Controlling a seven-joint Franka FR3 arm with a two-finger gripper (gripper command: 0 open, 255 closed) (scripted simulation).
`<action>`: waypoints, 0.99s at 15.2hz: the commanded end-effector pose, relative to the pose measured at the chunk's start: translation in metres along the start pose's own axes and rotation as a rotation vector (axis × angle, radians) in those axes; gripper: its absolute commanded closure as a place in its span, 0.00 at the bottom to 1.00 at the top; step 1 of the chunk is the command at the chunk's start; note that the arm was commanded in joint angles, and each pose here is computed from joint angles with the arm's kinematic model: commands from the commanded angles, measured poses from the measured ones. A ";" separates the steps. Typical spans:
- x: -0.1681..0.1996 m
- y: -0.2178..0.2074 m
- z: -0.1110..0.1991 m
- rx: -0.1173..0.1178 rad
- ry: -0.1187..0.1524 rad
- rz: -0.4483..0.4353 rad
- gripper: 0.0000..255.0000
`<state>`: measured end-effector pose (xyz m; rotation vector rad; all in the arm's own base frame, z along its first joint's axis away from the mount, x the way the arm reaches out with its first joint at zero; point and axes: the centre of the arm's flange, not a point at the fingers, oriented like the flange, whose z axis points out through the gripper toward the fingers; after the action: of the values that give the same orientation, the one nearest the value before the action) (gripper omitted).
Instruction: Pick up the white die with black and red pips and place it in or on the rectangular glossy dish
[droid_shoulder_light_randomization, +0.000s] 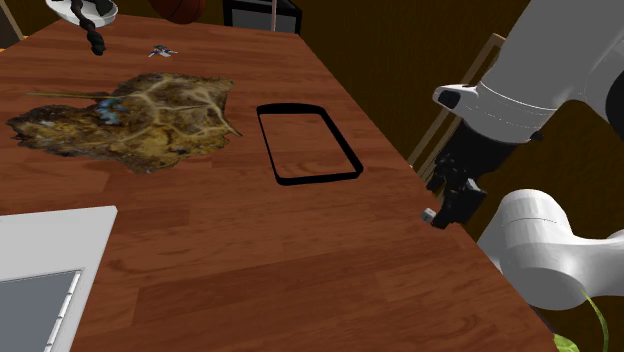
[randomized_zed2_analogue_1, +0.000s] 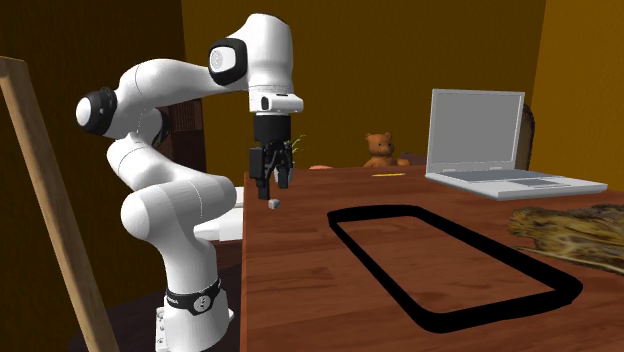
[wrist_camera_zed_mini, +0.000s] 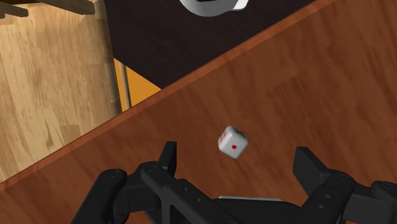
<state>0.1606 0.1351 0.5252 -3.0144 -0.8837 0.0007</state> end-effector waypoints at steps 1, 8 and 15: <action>-0.001 -0.001 0.005 0.000 0.000 0.000 0.00; -0.001 -0.001 0.005 0.000 0.000 0.000 0.00; -0.001 -0.001 0.005 0.000 0.000 0.000 1.00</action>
<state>0.1595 0.1355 0.5206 -3.0145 -0.8835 -0.0017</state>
